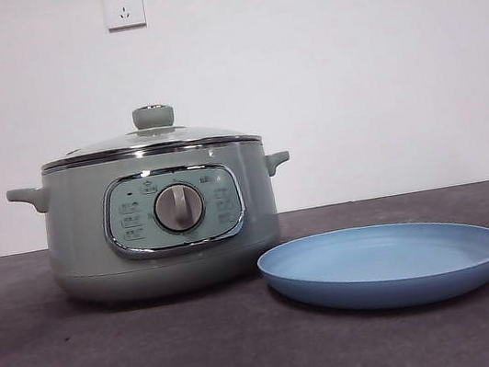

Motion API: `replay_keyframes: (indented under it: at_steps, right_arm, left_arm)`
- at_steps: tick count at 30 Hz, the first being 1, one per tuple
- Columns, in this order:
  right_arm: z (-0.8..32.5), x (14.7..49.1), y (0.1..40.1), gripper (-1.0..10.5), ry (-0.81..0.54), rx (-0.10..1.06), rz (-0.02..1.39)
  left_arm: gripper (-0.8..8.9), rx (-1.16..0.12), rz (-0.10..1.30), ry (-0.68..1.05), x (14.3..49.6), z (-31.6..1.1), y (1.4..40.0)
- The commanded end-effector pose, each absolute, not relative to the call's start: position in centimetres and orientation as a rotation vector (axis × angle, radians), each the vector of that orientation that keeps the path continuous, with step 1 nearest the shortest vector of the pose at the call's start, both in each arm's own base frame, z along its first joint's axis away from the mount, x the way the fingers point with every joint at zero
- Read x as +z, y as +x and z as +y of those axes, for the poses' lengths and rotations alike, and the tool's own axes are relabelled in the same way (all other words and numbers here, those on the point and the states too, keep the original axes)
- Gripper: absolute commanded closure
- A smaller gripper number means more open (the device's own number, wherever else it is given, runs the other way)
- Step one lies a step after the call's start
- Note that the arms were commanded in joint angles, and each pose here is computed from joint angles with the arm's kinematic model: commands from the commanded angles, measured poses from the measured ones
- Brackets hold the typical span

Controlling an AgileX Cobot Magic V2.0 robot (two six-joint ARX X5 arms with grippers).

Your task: Take the corn out from the steamer,put the corn on the plate,close the lid

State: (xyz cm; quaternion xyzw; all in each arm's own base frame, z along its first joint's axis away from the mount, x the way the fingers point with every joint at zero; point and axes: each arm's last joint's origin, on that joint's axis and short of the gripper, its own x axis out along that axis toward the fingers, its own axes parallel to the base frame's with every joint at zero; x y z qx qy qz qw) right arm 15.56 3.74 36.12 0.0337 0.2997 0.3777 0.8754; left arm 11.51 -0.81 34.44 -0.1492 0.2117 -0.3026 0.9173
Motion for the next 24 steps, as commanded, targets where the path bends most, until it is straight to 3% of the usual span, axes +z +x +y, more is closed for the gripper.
replay_keyframes:
  at_steps: [1,4,6,8,9,11,13,24]
  right_arm:
    - [4.0,36.1,15.7,9.5,0.047,0.81,0.628]
    - [4.1,36.0,15.7,9.4,0.045,0.813,0.63]
    - [4.1,36.0,15.7,8.7,0.045,0.813,0.629]
    - [4.1,36.0,15.7,7.1,0.045,0.812,0.63]
    - [4.1,36.0,15.7,6.3,0.045,0.812,0.63]
    - [4.1,36.0,15.7,4.2,0.046,0.811,0.63]
    - [4.1,36.0,15.7,3.3,0.046,0.811,0.631]
    - [4.1,36.0,15.7,3.5,0.046,0.811,0.63]
  left_arm:
    - [8.17,-0.633,0.427,-0.276,34.7,-0.8,11.6]
    - [7.59,-0.631,0.432,-0.284,34.6,-0.8,11.7]
    - [5.5,-0.63,0.434,-0.288,34.6,-0.8,11.7]
    - [2.72,-0.629,0.432,-0.287,34.6,-0.8,11.7]
    - [2.18,-0.629,0.433,-0.287,34.6,-0.8,11.7]
    - [2.09,-0.63,0.433,-0.287,34.6,-0.8,11.7]
    - [2.11,-0.63,0.433,-0.287,34.6,-0.8,11.7]
    - [2.16,-0.634,0.376,-0.259,35.0,-0.7,13.1]
